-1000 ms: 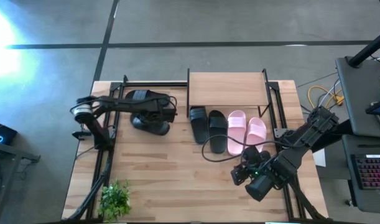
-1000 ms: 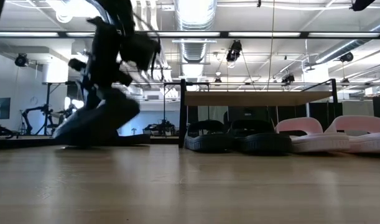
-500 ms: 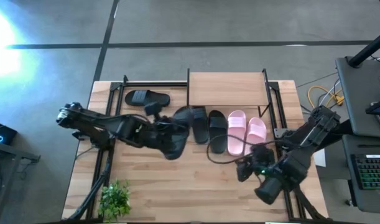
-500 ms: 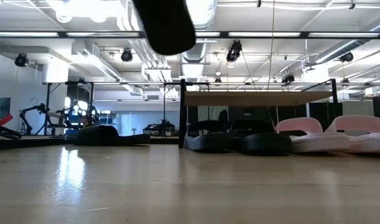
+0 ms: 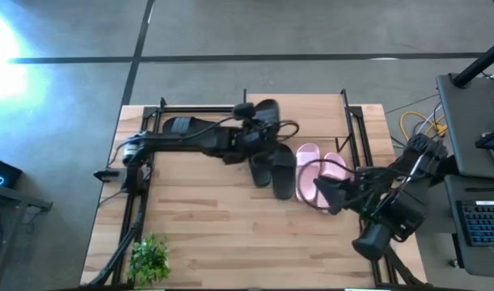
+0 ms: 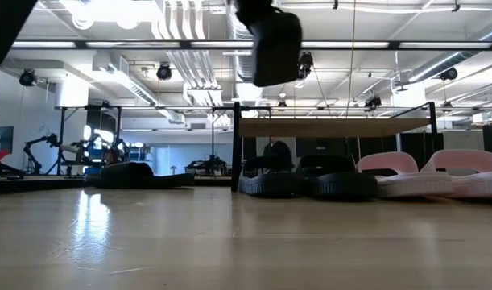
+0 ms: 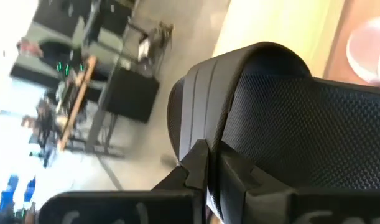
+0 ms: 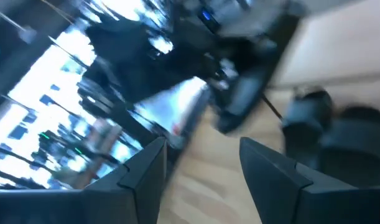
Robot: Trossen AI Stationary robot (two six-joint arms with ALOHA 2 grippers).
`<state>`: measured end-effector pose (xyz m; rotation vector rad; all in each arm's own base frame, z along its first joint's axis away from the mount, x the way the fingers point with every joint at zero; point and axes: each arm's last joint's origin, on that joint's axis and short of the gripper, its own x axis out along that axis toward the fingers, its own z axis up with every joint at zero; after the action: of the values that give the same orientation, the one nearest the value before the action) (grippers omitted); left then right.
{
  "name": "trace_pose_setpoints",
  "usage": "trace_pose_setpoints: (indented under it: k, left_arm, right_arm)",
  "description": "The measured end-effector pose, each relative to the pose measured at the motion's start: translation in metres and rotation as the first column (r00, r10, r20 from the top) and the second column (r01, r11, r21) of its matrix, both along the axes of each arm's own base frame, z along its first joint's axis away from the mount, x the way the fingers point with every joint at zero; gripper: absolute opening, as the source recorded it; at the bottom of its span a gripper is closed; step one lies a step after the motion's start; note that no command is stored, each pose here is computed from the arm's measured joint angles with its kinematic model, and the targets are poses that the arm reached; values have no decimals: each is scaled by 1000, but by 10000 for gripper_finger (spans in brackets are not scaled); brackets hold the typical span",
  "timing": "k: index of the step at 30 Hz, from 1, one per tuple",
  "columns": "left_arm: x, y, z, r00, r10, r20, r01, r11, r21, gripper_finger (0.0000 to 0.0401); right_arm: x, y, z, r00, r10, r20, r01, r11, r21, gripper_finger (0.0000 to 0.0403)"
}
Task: Pick and place slides into the shelf
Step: Put the black slide on the shelf
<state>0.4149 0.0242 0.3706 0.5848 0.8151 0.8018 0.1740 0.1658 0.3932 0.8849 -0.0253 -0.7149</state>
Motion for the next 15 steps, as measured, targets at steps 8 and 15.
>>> trace_pose_setpoints:
  k: [8,15]
  left_arm:
    - [40,43,-23,998,-60,27,59,997,45,0]
    - [55,90,-65,995,3,-97,2,999,53,0]
  right_arm:
    - [-13,-18,44,991,-8,137,23,993,-111,194]
    - [-35,-44,88,994,10,107,14,976,-216,194]
